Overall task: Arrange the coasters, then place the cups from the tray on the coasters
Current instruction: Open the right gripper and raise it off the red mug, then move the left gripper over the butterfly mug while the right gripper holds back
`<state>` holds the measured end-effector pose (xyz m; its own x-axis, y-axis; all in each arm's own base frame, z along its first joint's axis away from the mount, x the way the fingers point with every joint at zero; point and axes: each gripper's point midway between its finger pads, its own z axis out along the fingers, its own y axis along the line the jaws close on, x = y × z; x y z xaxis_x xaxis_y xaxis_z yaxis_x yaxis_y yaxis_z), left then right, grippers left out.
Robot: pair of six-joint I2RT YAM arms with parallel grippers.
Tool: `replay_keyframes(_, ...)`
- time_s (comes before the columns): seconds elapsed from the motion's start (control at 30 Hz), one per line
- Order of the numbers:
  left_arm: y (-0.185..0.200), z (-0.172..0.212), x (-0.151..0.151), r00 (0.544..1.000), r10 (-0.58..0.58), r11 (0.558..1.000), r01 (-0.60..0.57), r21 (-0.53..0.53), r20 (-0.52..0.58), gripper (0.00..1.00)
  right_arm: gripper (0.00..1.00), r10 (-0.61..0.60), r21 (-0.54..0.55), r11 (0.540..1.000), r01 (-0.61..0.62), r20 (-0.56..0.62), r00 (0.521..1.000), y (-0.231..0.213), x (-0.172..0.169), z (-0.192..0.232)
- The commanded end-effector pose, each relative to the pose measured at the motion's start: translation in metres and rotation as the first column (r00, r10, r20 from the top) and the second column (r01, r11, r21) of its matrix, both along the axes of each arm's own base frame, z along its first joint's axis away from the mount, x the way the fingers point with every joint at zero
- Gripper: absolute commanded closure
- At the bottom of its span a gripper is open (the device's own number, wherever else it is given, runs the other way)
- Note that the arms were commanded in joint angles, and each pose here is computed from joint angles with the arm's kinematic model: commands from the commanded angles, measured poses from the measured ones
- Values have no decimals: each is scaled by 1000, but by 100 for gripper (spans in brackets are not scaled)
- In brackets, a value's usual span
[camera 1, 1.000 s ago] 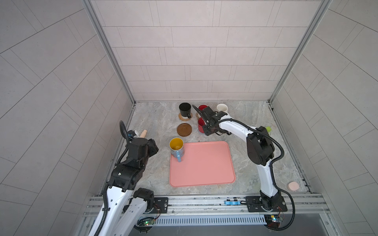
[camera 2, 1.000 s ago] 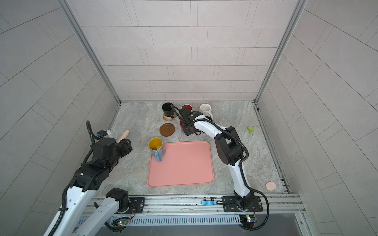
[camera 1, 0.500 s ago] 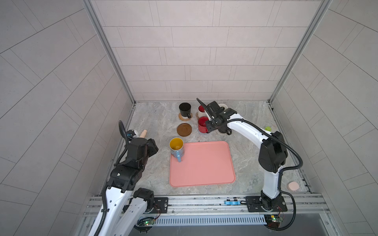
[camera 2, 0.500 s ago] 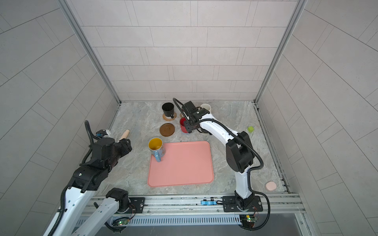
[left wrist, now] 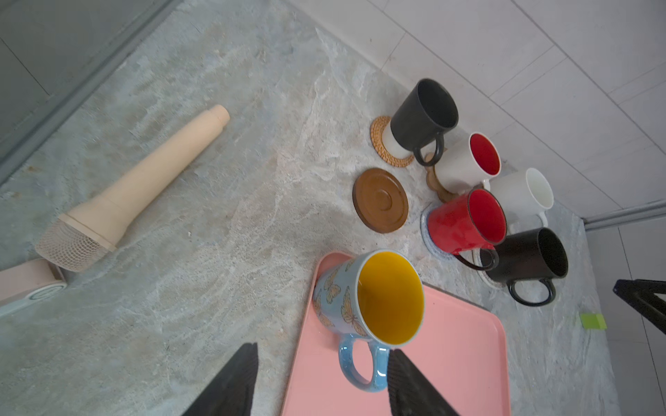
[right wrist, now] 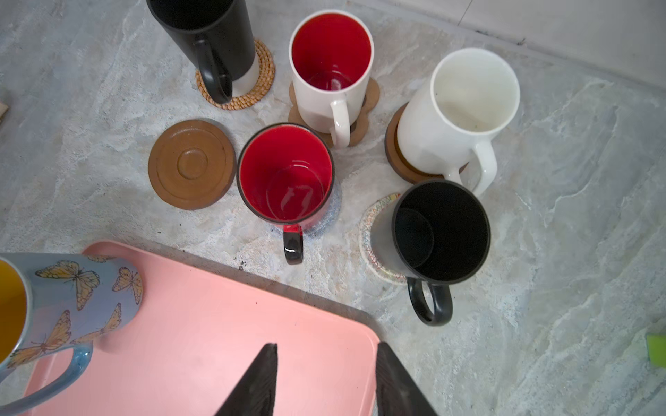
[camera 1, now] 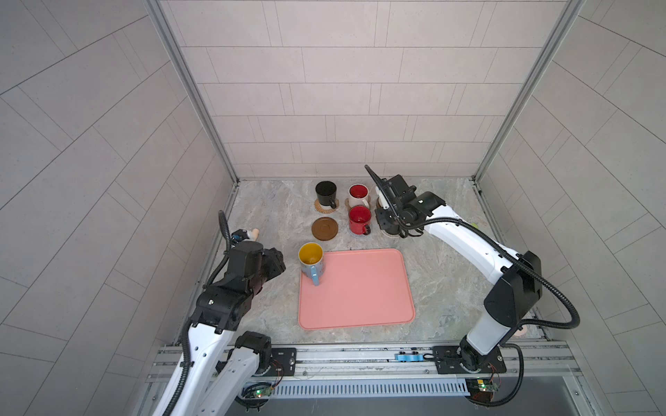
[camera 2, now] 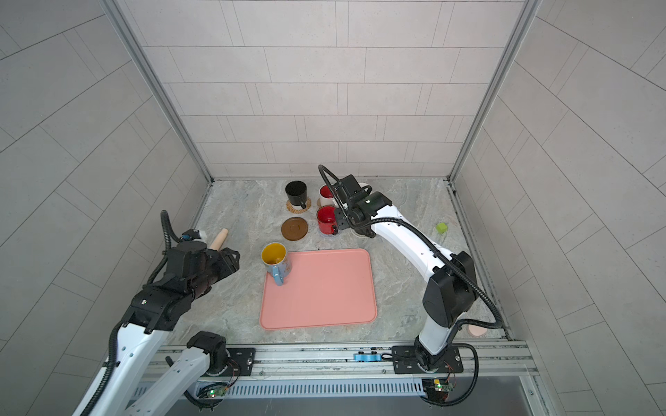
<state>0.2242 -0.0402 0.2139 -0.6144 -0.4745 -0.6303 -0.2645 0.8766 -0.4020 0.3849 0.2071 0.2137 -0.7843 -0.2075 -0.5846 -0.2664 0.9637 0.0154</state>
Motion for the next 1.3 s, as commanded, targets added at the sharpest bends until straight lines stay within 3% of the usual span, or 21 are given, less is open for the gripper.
replay_keyframes(0.0, -20, -2, -9, 996, -80, 996, 79, -30, -48, 37, 53, -45, 10, 999, 44, 14, 999, -13, -9, 10)
replay_keyframes(0.53, -87, -43, -2, 959, -232, 971, 237, 12, -160, 37, 52, -81, 49, 996, 80, 16, 997, -21, -25, 10)
replay_keyframes(1.27, -113, -93, 10, 914, -265, 957, 288, 30, -308, 37, 52, -108, 69, 992, 107, 16, 994, -35, -45, 10)
